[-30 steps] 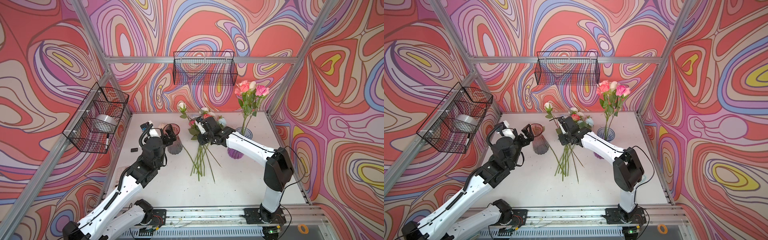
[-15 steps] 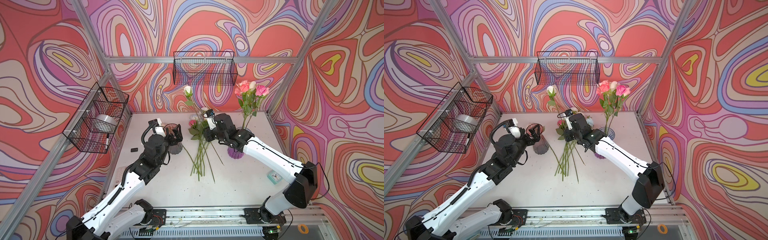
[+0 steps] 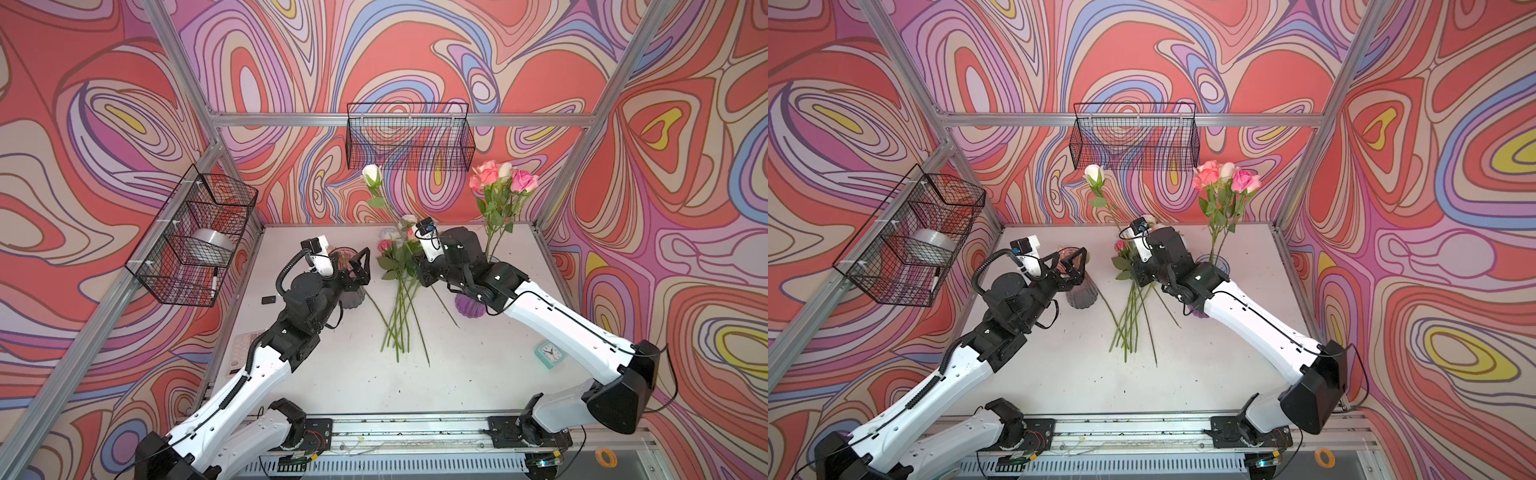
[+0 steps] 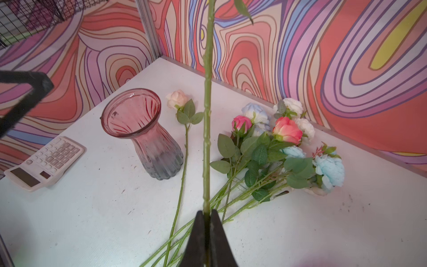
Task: Arrange the flowers into the vase
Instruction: 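Lift the white rose high with the right gripper while left reaches over bunch, then lower the white rose stem into the purple vase and open the right gripper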
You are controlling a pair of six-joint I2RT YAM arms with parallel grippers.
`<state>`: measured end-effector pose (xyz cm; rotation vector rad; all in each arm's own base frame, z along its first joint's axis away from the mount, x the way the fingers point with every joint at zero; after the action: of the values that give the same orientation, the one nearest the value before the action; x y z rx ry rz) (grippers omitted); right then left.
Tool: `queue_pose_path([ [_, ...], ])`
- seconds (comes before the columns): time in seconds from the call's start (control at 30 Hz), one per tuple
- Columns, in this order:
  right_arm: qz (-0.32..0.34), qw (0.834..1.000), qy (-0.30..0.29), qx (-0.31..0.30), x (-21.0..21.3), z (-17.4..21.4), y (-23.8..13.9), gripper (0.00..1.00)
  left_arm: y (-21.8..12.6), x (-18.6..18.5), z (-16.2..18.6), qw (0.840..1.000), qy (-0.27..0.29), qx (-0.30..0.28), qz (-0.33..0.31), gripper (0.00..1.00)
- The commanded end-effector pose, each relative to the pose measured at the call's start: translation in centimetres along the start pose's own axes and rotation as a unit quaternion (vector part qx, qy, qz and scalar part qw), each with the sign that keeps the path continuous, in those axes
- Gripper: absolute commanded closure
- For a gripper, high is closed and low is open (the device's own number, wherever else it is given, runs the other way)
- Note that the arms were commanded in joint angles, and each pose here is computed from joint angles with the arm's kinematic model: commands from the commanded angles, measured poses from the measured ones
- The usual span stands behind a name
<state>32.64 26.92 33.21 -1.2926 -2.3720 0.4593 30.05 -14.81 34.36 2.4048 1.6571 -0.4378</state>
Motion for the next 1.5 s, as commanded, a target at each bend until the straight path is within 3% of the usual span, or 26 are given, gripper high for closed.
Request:
queue_pose_path([
  [0.0, 0.014, 0.996, -0.012, -0.087, 0.1, -4.1, -2.1, 1.0, 0.8, -1.5, 0.3, 0.998, -0.012, 0.009, 0.056, 0.03],
  [0.3, 0.066, 0.964, -0.045, -0.255, -0.5, -11.3, -4.5, 1.0, 2.2, -5.4, 2.5, 0.978, -0.041, 0.075, 0.191, 0.04],
  [0.47, 0.124, 0.926, -0.059, -0.352, -1.7, -13.7, -7.3, 1.0, 3.2, -8.1, 4.2, 0.946, -0.096, 0.13, 0.282, 0.07],
  [0.63, 0.179, 0.887, -0.066, -0.42, -3.4, -15.4, -9.9, 1.0, 5.2, -9.1, 7.1, 0.914, -0.183, 0.188, 0.308, 0.14],
  [0.8, 0.224, 0.864, -0.061, -0.448, -6.0, -15.8, -12.0, 1.0, 5.0, -12.0, 9.0, 0.879, -0.193, 0.237, 0.367, 0.15],
  [0.9, 0.246, 0.852, -0.047, -0.459, -7.7, -15.2, -13.5, 1.0, 4.5, -13.3, 10.1, 0.869, -0.187, 0.253, 0.382, 0.15],
  [1.1, 0.275, 0.85, -0.014, -0.448, -10.5, -12.4, -14.7, 1.0, 4.5, -14.2, 11.3, 0.857, -0.195, 0.274, 0.391, 0.15],
  [1.47, 0.309, 0.845, 0.036, -0.435, -14.9, -8.2, -14.7, 1.0, 4.4, -14.2, 11.5, 0.859, -0.19, 0.274, 0.387, 0.15],
])
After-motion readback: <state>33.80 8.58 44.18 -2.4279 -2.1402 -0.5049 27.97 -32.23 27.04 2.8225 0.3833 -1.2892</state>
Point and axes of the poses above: each gripper's point midway between its finger pads, its own y axis out along the fingers, its own x axis along the line the jaws close on, z = x × y, the point moved 3 cm from there along -y, back along the fingers, and after that the axes turned 10 degrees about y, right-handed, at the moved point
